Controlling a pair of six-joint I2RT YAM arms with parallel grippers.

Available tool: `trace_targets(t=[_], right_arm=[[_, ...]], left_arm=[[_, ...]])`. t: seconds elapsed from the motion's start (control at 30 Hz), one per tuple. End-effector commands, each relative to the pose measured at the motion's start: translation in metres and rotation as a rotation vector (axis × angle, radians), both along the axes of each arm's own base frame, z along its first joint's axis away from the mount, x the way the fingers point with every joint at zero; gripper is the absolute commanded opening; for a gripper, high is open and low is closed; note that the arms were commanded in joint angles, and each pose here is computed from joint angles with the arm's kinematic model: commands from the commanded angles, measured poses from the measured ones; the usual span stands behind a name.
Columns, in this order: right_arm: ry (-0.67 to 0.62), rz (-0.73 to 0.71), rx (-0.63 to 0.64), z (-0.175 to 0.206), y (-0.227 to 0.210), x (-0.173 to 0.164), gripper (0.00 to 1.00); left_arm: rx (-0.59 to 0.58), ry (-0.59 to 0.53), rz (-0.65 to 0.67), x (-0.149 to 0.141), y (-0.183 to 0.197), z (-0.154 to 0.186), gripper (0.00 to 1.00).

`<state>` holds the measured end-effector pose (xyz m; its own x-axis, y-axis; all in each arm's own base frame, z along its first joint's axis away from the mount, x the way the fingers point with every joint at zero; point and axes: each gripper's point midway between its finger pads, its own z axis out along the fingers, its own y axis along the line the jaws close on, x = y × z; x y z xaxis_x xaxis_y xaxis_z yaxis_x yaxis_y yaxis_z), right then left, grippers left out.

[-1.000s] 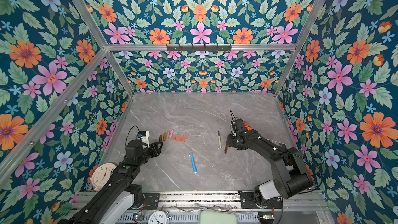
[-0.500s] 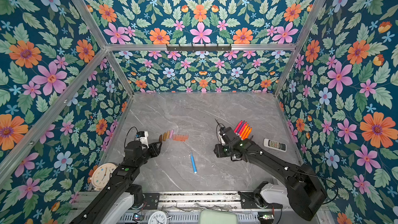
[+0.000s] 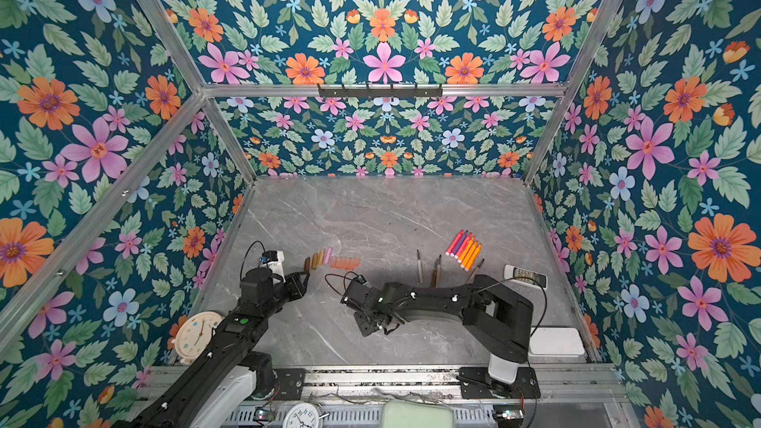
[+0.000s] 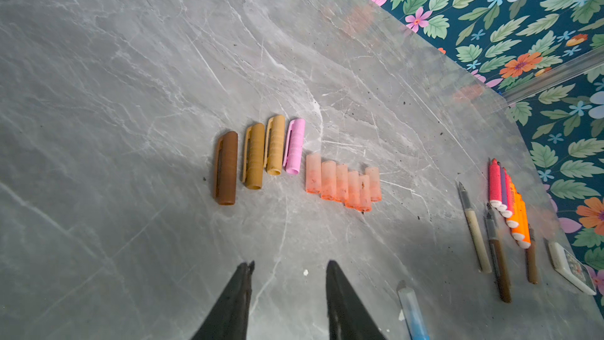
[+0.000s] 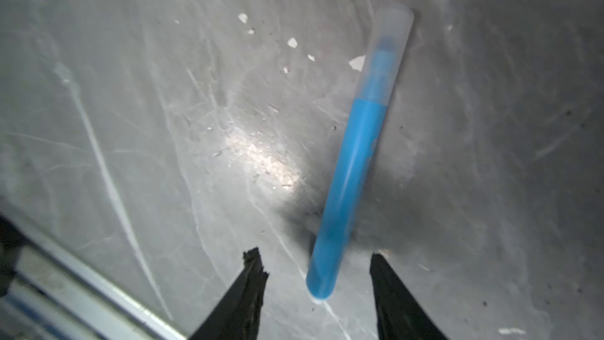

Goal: Remove pen caps from pens
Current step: Pick up the pen from the bottom-center of the table, then open the pen cap on the pen.

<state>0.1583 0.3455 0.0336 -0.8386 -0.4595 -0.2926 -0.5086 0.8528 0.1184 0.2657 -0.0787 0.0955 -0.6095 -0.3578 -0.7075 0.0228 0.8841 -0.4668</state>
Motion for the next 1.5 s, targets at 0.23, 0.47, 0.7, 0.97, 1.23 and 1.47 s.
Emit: trace_targets(t=[0.23,0.47,0.7,0.97,1.23,1.47], right_arm=[[-0.022,-0.039,-0.166,-0.018,-0.019,0.004,0.47],[-0.013,-0.063,-0.217,-0.034,-0.023,0.002,0.17],[-0.077,-0.098,-0.142,-0.001,-0.037,0.009,0.00],[-0.070,-0.170,0.072,0.034,-0.067,0.024,0.00],[-0.105,-0.178,0.222,0.069,-0.091,0.021,0.00],[-0.128,-0.187,0.280,0.082,-0.103,0.015,0.00]], left_arm=[[-0.006,-0.038,0.008,0.003,0.001,0.008,0.40],[-0.005,-0.041,0.008,0.002,0.001,0.009,0.40],[-0.250,0.082,-0.017,-0.008,-0.025,-0.001,0.43],[-0.407,-0.010,-0.257,-0.026,-0.134,0.057,0.57],[-0.468,0.042,-0.450,-0.044,-0.222,0.068,0.55],[-0.463,0.057,-0.506,-0.053,-0.252,0.069,0.55]])
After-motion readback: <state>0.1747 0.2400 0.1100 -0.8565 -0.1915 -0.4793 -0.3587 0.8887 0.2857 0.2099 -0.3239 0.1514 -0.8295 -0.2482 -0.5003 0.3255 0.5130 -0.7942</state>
